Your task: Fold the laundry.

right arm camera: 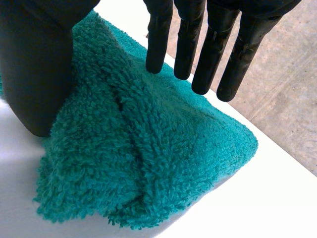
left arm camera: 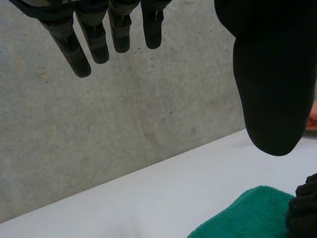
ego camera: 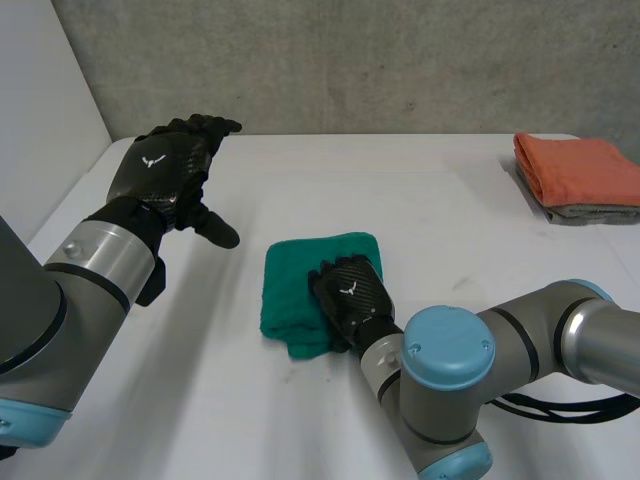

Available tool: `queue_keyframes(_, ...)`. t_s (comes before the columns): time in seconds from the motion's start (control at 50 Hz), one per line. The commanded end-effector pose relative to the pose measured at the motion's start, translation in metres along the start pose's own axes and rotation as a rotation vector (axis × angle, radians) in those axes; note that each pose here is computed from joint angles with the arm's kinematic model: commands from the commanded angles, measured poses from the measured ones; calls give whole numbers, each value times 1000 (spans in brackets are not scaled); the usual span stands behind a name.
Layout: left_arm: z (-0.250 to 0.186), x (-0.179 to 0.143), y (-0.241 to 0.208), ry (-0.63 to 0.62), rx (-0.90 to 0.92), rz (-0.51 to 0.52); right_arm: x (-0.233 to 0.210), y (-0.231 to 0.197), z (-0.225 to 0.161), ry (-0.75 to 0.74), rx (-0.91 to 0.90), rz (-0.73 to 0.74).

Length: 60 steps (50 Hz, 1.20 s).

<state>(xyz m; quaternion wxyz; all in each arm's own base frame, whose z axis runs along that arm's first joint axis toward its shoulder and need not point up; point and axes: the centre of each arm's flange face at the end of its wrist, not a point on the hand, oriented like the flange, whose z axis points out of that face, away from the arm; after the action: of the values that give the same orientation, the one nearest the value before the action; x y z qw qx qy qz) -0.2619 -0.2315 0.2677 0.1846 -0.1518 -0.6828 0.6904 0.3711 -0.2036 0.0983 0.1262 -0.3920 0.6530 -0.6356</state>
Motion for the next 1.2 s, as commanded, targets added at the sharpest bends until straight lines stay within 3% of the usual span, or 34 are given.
queue_keyframes(0.02, 0, 0, 0, 0, 0, 0, 0, 0, 0, 5, 13, 1)
queue_keyframes(1.2, 0, 0, 0, 0, 0, -2, 0, -1, 3, 6, 27, -43)
